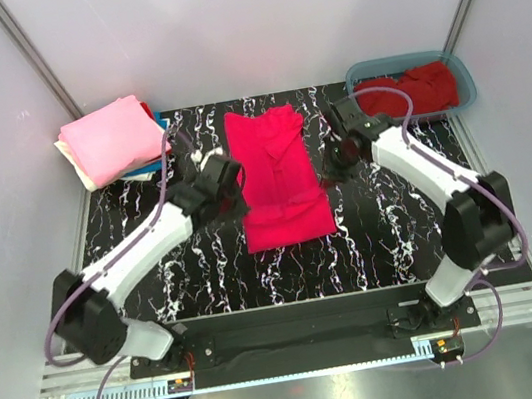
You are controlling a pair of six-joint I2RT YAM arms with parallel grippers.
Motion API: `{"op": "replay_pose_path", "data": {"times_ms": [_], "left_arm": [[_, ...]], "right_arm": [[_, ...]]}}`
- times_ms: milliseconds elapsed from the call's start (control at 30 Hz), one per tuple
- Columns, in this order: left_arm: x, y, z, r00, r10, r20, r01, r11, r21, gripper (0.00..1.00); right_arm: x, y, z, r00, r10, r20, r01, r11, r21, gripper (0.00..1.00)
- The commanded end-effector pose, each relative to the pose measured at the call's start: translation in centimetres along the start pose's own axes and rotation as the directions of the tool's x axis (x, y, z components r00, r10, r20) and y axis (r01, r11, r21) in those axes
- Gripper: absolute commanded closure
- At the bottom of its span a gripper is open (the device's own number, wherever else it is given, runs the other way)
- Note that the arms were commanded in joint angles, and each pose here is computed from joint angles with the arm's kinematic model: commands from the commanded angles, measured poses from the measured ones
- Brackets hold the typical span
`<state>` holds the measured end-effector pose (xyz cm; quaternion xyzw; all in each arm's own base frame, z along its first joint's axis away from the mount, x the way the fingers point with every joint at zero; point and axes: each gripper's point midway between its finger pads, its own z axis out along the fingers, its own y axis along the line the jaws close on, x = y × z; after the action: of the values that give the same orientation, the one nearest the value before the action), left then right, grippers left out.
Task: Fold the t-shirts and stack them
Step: Fold the tshirt
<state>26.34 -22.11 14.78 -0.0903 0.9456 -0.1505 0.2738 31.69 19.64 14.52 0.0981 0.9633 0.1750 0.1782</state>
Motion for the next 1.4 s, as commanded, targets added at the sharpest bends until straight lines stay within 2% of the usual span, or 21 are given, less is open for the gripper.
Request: {"op": "replay_pose_path", "data": {"times_ms": [0, 200, 333, 1367], "left_arm": [[-3.0, -2.1, 0.7, 0.996, 0.089, 0.01, -0.089, 0.994, 0.061, 1.0], [-6.0, -2.5, 3.0, 0.994, 0.108, -0.022, -0.107, 0.992, 0.064, 1.0], [-6.6, -1.8, 5.0, 0.992, 0.115, -0.06, -0.114, 0.993, 0.03, 1.0], [-9.2, 0.6, 12.2, 0.982, 0.102, -0.161, -0.104, 0.995, -0.004, 1.0]], "right_arm": [[-3.4, 0.3, 0.0, 0.999, -0.035, 0.039, 0.035, 0.999, -0.008, 1.0], [-5.9, -0.1, 2.2, 1.0, -0.018, 0.013, 0.018, 1.0, 0.0, 1.0], [-7.0, -0.2, 3.7, 1.0, -0.01, -0.013, 0.01, 1.0, -0.011, 1.0], [-10.5, -0.5, 11.0, 0.993, 0.024, -0.112, -0.03, 0.998, -0.054, 1.0]]}}
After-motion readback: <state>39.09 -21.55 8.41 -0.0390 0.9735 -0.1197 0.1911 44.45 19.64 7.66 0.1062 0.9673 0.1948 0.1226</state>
